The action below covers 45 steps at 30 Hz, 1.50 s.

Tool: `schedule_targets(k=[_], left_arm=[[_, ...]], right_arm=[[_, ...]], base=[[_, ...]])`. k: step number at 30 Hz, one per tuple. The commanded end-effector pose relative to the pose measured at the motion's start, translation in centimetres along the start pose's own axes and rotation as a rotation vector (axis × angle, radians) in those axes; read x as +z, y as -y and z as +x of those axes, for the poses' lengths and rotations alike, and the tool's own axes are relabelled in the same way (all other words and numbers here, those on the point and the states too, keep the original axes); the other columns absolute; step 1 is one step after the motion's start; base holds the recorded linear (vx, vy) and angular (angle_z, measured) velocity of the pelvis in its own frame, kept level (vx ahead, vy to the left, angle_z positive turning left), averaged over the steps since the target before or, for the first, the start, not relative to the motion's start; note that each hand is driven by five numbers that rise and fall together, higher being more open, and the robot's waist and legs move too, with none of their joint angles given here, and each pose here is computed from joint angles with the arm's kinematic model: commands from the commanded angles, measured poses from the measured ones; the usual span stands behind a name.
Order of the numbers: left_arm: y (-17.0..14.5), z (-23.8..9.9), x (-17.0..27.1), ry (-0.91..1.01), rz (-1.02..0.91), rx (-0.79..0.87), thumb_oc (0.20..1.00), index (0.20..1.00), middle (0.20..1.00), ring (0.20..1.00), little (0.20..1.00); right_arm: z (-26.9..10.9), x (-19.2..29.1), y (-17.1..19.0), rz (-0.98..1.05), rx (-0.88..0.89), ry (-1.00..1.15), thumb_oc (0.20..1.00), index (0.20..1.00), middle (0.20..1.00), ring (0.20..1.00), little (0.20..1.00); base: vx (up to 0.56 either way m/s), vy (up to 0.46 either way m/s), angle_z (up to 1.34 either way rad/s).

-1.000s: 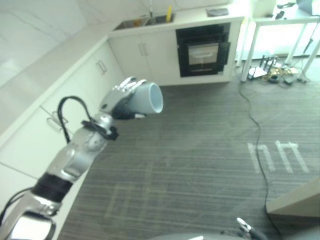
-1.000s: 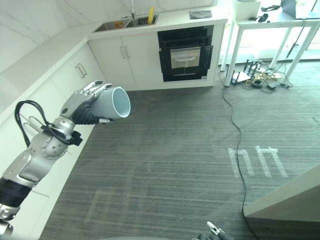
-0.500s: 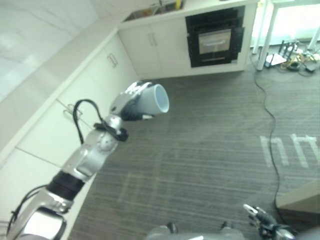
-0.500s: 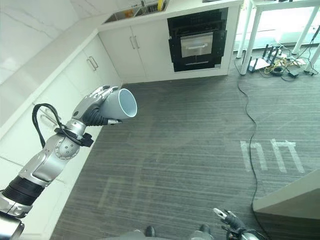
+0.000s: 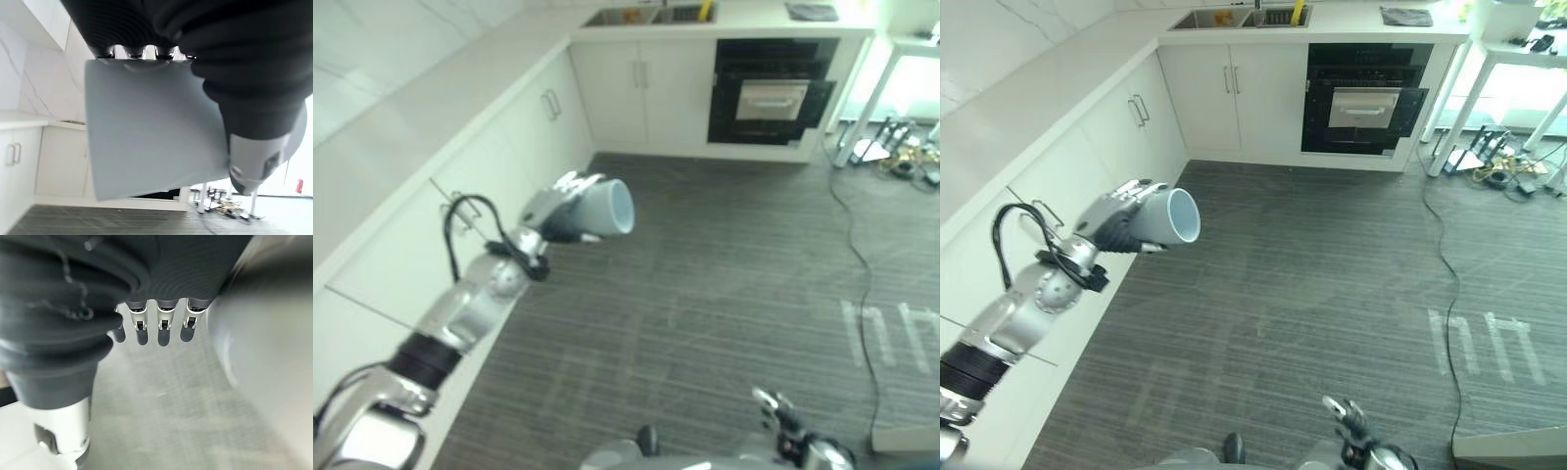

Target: Place the dishes in the dishwasher.

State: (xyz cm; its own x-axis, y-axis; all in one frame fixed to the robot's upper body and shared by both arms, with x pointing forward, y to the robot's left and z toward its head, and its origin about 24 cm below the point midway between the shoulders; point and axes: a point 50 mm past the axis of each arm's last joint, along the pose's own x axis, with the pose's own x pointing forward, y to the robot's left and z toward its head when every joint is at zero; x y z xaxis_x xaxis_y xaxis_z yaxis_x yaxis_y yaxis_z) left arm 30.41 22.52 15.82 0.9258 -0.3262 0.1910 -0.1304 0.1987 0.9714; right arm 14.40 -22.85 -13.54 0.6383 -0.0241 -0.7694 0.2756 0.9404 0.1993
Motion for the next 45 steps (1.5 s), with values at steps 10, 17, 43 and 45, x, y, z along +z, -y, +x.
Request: schedule_targets(k=[10,17,43,45], left_arm=[[-3.5,1.0,2.4,0.141,-0.012,0.139,0.2,0.2,0.2,0.2,0.2],[-2.4,0.1,1.8,0.048,-0.051,0.149,0.2,0.2,0.2,0.2,0.2],[-2.3,-1.1,-1.2,-0.018,-0.062,0.143,0.2,0.2,0.2,0.2,0.2],[-2.3,-1.3,-1.4,-0.026,-0.073,0.14,0.2,0.2,0.2,0.2,0.2]], right_arm=[[-0.6,-0.6,2.5,0.076,-0.062,-0.01,1.0,1.0,1.0,1.0,1.0],[-0.8,-0.5,3.4,-0.06,-0.044,-0.078,1.0,1.0,1.0,1.0,1.0],[-0.8,-0.8,1.9,-0.358,-0.058,-0.021,1.0,1.0,1.0,1.0,1.0],[-0.7,-0.7,1.8,-0.355,-0.054,-0.018,1.0,1.0,1.0,1.0,1.0]], base=[[0.39,-0.108,0.08],[0.5,-0.257,-0.08],[0.38,0.112,-0.51],[0.16,0.075,0.01]])
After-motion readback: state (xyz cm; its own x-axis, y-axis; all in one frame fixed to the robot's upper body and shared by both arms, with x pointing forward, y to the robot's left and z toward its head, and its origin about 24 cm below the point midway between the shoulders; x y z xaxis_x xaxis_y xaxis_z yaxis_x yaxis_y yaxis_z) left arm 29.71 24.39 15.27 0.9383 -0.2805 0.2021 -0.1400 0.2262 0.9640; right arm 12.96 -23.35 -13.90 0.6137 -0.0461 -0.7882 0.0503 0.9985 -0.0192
